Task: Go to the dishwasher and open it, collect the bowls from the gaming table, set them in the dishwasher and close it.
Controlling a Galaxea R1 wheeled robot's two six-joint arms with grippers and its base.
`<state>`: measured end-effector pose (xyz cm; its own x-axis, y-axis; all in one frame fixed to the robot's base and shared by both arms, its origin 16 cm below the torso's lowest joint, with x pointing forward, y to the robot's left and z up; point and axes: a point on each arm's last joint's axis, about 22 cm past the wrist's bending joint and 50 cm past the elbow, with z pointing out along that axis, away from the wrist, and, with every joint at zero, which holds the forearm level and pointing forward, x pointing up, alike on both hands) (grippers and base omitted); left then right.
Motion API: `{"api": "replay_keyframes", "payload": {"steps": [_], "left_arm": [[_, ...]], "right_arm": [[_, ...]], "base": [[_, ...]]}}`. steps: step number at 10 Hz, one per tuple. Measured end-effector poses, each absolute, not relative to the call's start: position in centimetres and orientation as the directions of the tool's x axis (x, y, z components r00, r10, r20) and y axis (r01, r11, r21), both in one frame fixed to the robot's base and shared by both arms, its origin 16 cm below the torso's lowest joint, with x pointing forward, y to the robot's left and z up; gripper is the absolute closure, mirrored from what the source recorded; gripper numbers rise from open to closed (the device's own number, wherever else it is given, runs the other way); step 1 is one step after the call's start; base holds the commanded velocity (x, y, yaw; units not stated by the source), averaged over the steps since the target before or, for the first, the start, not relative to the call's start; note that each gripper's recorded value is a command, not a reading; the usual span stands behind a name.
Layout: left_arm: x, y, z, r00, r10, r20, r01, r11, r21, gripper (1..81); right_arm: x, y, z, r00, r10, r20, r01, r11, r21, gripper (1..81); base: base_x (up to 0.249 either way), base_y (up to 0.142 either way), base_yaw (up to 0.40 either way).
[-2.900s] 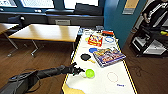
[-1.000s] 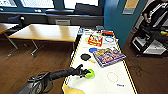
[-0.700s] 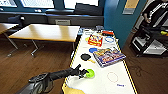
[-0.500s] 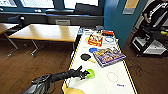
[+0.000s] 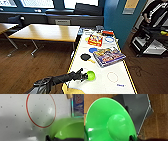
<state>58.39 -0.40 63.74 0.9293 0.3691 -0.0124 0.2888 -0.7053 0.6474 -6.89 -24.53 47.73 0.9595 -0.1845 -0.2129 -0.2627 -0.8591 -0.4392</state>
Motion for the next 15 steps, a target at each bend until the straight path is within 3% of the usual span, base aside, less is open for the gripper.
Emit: {"api": "replay_keyframes", "payload": {"steps": [7, 8, 11, 12, 13, 15], "left_arm": [[55.2, -0.6, 64.2, 0.971, 0.236, 0.036, 0.158, -0.748, 0.645, 81.1], [55.0, -0.5, 65.8, 0.978, 0.203, 0.048, 0.122, -0.743, 0.658, 81.1], [53.9, -1.6, 73.1, 0.989, 0.08, 0.128, -0.04, -0.682, 0.73, 81.1], [52.9, -0.4, 74.8, 0.988, 0.05, 0.147, -0.076, -0.671, 0.738, 81.1], [52.5, 2.5, 76.1, 0.984, 0.038, 0.172, -0.1, -0.684, 0.722, 81.1], [52.2, 10.1, 79.3, 0.966, 0.042, 0.255, -0.142, -0.739, 0.658, 81.1]], "right_arm": [[-6.8, -24.3, 47.7, 0.96, -0.181, -0.215, -0.261, -0.859, -0.44, 81.1], [-6.8, -24.3, 47.6, 0.96, -0.181, -0.215, -0.26, -0.86, -0.439, 81.1], [-6.8, -24.3, 47.6, 0.96, -0.181, -0.214, -0.26, -0.86, -0.439, 81.1], [-6.8, -24.3, 47.6, 0.96, -0.181, -0.214, -0.26, -0.86, -0.439, 81.1], [-6.5, -24.3, 47.5, 0.962, -0.179, -0.206, -0.255, -0.861, -0.44, 81.1], [-5.0, -24.3, 47.4, 0.97, -0.177, -0.165, -0.233, -0.863, -0.448, 81.1]], "base": [[0.0, 0.0, 0.0], [0.0, 0.0, 0.0], [0.0, 0.0, 0.0], [0.0, 0.0, 0.0], [0.0, 0.0, 0.0], [0.0, 0.0, 0.0]]}}
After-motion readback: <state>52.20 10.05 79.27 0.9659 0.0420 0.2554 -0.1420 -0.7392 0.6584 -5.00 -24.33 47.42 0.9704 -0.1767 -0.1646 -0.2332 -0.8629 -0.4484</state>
